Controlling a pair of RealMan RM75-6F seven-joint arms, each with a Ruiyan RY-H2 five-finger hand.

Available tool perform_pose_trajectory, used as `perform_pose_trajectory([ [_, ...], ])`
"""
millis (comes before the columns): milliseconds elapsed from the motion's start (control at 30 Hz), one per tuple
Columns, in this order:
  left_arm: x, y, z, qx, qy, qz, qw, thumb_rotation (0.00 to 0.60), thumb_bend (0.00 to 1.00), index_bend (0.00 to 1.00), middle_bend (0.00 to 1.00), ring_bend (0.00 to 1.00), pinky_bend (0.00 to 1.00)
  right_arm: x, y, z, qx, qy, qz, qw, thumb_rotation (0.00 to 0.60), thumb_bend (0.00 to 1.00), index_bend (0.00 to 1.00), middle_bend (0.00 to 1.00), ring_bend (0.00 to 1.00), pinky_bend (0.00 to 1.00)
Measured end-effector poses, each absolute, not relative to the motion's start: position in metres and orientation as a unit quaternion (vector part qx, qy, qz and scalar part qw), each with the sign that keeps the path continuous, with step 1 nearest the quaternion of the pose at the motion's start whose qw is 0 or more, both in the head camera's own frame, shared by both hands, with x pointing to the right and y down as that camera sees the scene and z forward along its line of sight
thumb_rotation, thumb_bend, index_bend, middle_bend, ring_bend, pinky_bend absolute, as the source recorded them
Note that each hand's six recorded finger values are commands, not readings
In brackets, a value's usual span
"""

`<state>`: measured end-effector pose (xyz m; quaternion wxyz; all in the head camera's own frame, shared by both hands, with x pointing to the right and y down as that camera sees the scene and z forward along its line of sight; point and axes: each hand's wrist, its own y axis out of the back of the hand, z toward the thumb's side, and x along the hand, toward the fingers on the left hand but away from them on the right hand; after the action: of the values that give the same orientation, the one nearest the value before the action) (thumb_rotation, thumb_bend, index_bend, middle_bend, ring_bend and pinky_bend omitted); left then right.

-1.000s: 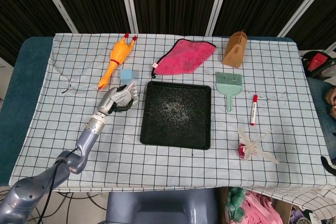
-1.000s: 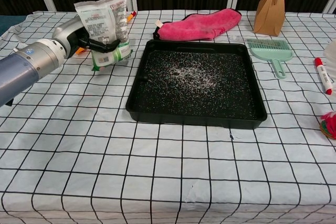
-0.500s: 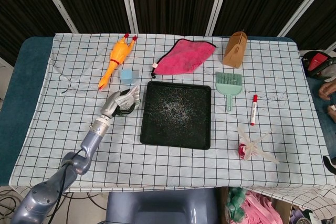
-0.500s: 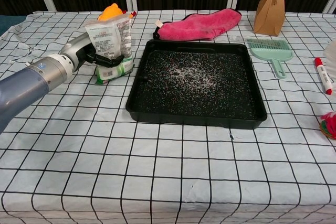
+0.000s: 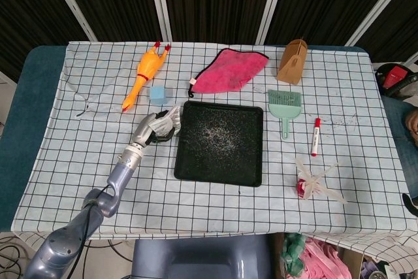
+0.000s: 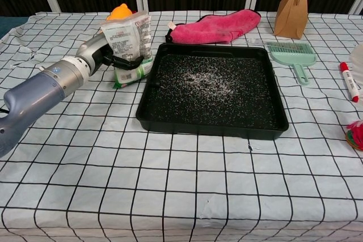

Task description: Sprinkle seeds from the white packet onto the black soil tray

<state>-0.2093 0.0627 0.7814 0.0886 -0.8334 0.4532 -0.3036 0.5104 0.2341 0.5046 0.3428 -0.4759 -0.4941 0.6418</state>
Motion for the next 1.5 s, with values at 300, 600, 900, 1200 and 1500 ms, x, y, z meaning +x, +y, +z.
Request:
perform_pose_trajectory([
  [300,-0.213,0.066,0.788,-0.833,0.442,-0.321,0.088,0.6,0.4,0.28,0.3,0.19,0.29,0.51,0.234,0.505,-0.477,-0.494,0.641,0.342,0.6,0.2,0.26,0.04,0.15,0.33],
  [600,-0.219,0.065,0.789,-0.834,0.422,-0.34,0.104,0.6,0.3,0.08,0.08,0.0,0.1,0.506,0.234,0.508,-0.482,-0.49,0.64,0.342,0.6,0.2,0.26,0.04,0.15,0.33],
  [900,-0.223,0.066,0.781,-0.838,0.416,-0.331,0.118,0.6,0.3,0.07,0.06,0.0,0.08,0.5,0.232,0.516,-0.494,-0.478,0.639,0.344,0.6,0.2,0.26,0.04,0.15,0.33],
  [1200,-0.227,0.068,0.767,-0.846,0.41,-0.317,0.125,0.6,0.3,0.07,0.06,0.0,0.08,0.503,0.233,0.509,-0.488,-0.485,0.637,0.347,0.6,0.2,0.26,0.04,0.15,0.33],
  [1500,-0.239,0.081,0.738,-0.849,0.396,-0.319,0.143,0.6,0.3,0.05,0.04,0.0,0.0,0.503,0.233,0.503,-0.483,-0.493,0.633,0.351,0.6,0.2,0.26,0.04,0.15,0.33],
])
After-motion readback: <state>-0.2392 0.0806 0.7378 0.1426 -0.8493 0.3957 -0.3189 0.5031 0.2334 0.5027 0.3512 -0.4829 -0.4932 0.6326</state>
